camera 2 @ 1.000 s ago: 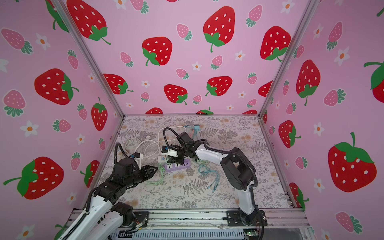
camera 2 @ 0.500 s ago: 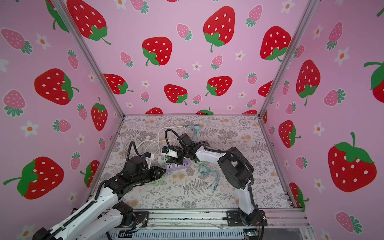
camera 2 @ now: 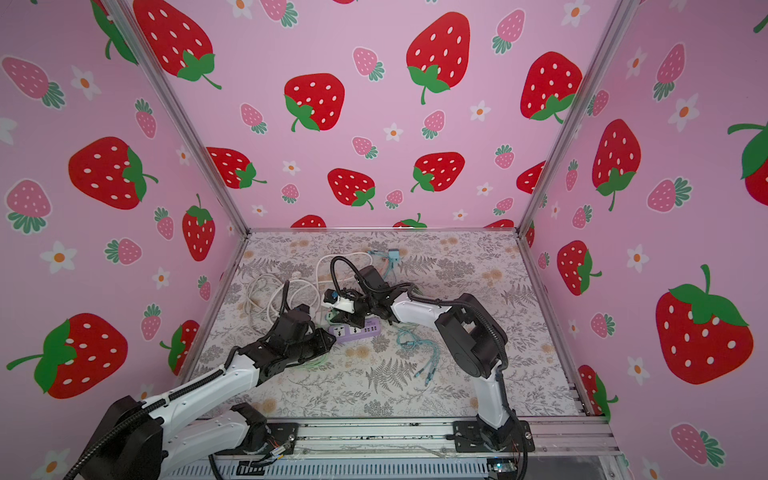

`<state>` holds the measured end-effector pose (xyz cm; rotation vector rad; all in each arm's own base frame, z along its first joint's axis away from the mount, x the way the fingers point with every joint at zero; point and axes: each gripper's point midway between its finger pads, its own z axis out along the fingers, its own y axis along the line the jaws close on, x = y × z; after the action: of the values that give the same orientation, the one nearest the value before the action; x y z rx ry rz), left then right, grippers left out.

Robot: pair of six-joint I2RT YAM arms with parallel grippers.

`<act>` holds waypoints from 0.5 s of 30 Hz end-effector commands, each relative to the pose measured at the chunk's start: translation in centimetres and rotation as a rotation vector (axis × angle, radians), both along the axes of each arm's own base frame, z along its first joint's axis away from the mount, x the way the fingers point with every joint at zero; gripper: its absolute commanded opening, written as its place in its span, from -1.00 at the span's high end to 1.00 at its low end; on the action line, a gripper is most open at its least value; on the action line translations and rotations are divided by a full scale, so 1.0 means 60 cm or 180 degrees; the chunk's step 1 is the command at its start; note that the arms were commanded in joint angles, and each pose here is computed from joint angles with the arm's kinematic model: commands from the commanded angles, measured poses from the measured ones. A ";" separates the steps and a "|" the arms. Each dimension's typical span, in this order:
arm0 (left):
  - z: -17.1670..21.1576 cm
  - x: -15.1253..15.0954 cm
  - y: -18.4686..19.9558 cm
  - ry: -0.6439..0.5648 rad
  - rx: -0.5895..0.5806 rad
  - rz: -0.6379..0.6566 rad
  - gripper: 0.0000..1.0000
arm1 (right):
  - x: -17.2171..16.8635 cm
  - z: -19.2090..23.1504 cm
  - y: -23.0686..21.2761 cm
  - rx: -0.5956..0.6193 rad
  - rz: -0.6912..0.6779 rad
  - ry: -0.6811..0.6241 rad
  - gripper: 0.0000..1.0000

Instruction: Insert the plug

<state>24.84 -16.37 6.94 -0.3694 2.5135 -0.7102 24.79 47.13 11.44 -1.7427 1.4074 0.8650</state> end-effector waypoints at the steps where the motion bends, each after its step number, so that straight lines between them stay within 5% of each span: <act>1: -0.003 0.018 0.022 -0.0090 0.0163 0.0241 0.47 | 0.000 -0.001 -0.002 0.0054 0.0015 0.0034 1.00; 15: -0.035 0.051 0.014 -0.0060 0.0159 0.0246 0.42 | -0.016 -0.017 -0.008 0.0070 0.0078 0.0150 1.00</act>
<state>26.39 -15.57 4.12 -0.4309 2.5400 -0.6180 24.09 46.52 10.16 -1.7381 1.4365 0.9017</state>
